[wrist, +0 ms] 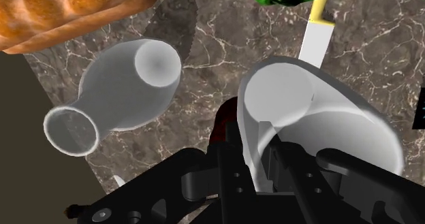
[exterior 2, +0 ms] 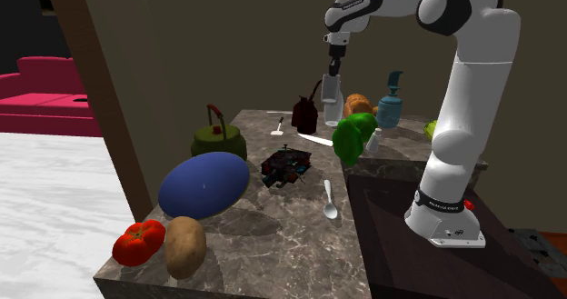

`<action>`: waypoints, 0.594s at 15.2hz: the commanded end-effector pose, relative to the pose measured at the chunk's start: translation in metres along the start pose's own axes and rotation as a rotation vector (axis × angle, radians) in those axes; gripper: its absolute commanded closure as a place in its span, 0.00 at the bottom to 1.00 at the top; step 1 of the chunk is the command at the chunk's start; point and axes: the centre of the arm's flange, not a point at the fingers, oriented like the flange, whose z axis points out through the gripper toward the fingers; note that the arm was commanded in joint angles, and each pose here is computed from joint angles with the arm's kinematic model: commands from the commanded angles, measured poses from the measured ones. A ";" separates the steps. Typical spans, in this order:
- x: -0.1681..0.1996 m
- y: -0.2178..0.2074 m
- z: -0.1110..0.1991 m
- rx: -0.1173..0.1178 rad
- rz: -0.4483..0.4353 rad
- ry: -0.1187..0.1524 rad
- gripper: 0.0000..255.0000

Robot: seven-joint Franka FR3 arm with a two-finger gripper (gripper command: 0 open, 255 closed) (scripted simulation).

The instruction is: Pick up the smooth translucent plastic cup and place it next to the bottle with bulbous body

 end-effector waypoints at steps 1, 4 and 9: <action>-0.002 0.000 0.010 -0.001 0.000 0.001 1.00; -0.003 -0.001 0.026 -0.001 0.000 0.001 1.00; -0.004 -0.002 0.053 -0.001 0.000 0.001 1.00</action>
